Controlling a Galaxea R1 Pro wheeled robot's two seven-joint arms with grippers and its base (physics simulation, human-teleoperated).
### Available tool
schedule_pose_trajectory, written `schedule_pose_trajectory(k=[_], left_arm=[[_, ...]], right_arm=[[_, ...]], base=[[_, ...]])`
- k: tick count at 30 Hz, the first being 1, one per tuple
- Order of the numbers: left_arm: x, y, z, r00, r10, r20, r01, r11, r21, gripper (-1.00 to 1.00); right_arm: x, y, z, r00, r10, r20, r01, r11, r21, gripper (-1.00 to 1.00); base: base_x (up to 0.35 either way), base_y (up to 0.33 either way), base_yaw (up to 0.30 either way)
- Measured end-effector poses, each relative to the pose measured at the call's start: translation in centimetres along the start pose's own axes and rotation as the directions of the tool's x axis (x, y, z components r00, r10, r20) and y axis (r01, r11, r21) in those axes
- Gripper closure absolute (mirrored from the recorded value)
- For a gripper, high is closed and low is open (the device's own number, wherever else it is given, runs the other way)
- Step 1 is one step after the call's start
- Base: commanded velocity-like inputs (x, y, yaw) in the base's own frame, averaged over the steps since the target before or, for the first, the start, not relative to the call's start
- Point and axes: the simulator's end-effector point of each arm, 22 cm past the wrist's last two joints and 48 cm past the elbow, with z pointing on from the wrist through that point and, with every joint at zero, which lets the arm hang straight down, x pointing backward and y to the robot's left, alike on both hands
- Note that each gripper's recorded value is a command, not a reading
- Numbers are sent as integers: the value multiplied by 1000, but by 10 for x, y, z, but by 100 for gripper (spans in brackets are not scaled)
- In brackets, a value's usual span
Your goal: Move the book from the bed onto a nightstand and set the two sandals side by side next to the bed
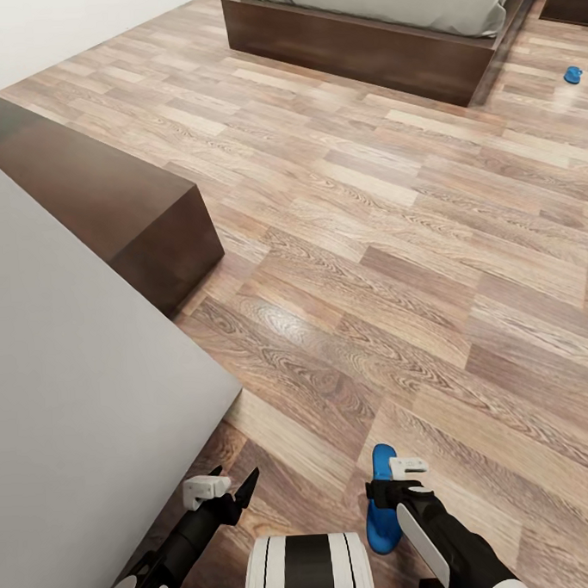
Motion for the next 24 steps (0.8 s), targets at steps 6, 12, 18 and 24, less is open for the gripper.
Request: schedule_pose_trajectory(k=[6,12,18,24], left_arm=[[0,0,0,1000,0,0,0,1000,0,-100],[0,0,0,1000,0,0,0,1000,0,-100],[0,0,0,1000,0,0,0,1000,0,-100],[0,0,0,1000,0,0,0,1000,0,-100]], right_arm=[[0,0,0,1000,1,0,-1,1000,0,-100],[-1,0,0,1000,1,1,-1,1000,-1,-100],[-1,0,0,1000,2,1,-2,1000,-1,-100],[-1,0,0,1000,2,2,-2,1000,-2,-100]], base=[[0,0,0],[0,0,0],[0,0,0],[0,0,0]])
